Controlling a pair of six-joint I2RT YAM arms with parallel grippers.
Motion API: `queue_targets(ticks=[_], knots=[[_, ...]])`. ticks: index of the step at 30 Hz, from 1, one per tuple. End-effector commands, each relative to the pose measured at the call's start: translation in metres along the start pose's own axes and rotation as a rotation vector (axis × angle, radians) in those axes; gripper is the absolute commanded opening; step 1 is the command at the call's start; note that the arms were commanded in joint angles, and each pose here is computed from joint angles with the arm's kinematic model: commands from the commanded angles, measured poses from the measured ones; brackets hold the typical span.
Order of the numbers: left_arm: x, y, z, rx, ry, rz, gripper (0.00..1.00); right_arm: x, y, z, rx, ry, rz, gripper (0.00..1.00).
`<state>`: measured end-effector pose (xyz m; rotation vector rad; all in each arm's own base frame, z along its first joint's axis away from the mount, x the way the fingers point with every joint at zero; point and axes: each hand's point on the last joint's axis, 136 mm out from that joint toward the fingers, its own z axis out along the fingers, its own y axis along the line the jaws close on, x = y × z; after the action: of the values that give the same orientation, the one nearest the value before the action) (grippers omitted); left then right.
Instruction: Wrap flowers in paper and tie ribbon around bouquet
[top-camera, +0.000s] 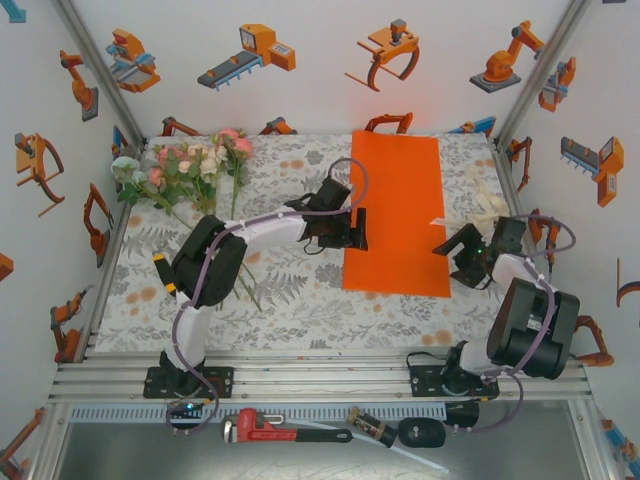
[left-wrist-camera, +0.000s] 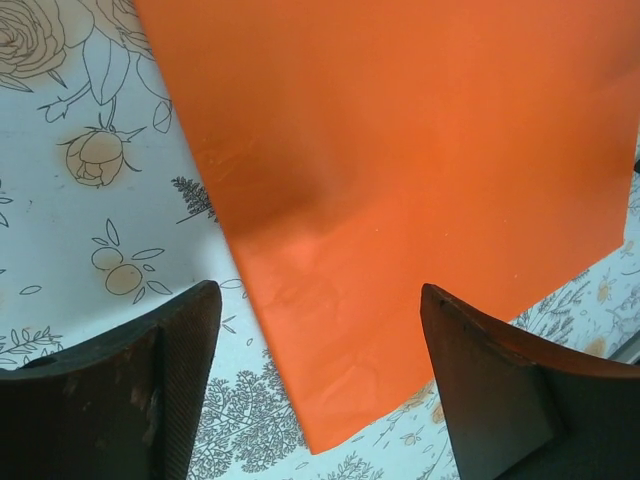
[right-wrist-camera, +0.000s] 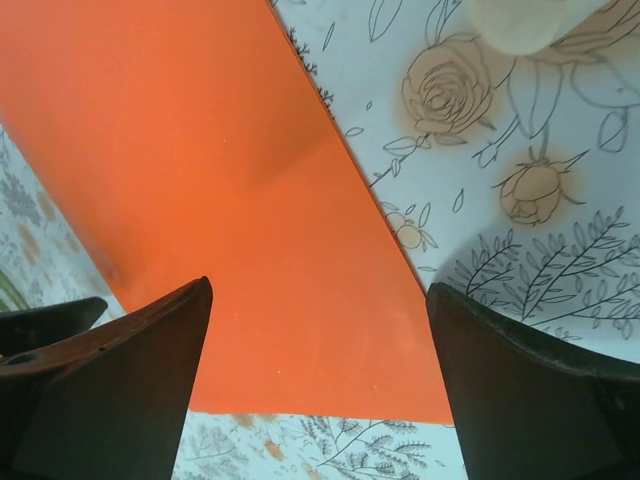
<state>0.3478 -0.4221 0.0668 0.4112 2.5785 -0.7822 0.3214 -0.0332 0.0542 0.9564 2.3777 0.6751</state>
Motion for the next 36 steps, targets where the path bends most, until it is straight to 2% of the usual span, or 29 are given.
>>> queue_targets(ticks=[1, 7, 11, 14, 22, 36], knots=[[0.007, 0.0, 0.009, 0.024, 0.046, -0.026, 0.68, 0.008, 0.008, 0.0, -0.049, 0.036, 0.026, 0.66], [0.01, -0.002, 0.012, 0.036, 0.062, -0.03, 0.62, 0.006, 0.011, -0.003, -0.057, 0.029, 0.013, 0.59], [0.011, 0.0, 0.012, 0.032, 0.066, -0.033, 0.61, -0.006, -0.013, -0.019, 0.119, -0.067, -0.04, 0.81], [0.011, -0.002, 0.013, 0.045, 0.073, -0.031, 0.6, -0.011, -0.021, -0.021, 0.177, -0.085, -0.075, 0.85], [0.014, -0.001, 0.017, 0.047, 0.087, -0.037, 0.6, 0.004, -0.012, 0.006, 0.091, 0.022, -0.061, 0.77], [0.016, -0.001, 0.019, 0.046, 0.094, -0.042, 0.6, 0.007, 0.006, 0.003, 0.008, 0.027, -0.04, 0.64]])
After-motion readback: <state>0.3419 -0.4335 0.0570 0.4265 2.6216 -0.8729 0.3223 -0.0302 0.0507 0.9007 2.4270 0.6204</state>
